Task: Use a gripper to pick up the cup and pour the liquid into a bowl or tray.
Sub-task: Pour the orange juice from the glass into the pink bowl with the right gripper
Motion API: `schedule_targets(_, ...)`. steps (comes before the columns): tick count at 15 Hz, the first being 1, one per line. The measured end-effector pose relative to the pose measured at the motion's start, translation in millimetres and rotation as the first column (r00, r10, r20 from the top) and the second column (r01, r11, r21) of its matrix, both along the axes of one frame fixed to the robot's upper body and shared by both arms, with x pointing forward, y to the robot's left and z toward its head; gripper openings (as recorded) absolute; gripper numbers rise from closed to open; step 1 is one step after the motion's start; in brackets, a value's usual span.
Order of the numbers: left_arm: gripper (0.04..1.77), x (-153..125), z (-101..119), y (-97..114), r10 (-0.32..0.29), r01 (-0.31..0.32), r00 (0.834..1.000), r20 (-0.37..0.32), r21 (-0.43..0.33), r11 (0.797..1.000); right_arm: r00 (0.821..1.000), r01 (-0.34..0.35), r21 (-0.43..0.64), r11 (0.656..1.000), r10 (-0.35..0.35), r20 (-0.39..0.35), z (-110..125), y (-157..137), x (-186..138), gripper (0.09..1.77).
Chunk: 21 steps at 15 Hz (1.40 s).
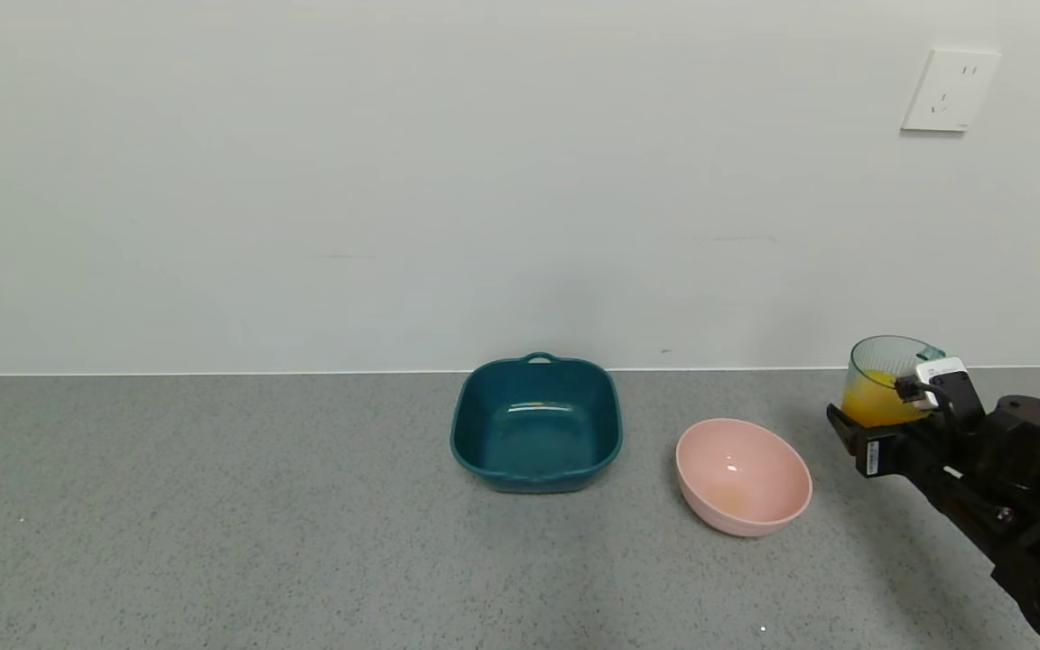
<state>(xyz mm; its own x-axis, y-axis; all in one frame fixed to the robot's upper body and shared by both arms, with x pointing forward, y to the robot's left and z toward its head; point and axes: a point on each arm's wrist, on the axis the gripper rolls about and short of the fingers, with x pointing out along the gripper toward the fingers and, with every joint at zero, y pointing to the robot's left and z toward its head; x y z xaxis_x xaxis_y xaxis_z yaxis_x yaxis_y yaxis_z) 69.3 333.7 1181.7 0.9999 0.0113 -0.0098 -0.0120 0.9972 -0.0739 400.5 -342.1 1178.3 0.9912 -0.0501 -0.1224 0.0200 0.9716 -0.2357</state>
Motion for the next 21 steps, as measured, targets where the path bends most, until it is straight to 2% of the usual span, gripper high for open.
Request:
schedule_targets(7,1.72,0.0,0.0,0.0,0.000,0.000,1.000,0.000,0.000,1.000,0.999,-0.050,-0.110,0.993,0.050,-0.001,7.2,1.4,-10.7,1.34)
schedule_targets(16,1.72,0.0,0.0,0.0,0.000,0.000,1.000,0.000,0.000,1.000,0.996,-0.088,-0.177,0.980,0.086,-0.017,4.7,2.9,-10.0,1.34)
schedule_targets(21,1.72,0.0,0.0,0.0,0.000,0.000,1.000,0.000,0.000,1.000,0.991,-0.127,-0.206,0.970,0.117,-0.060,-2.0,3.9,-6.3,1.34)
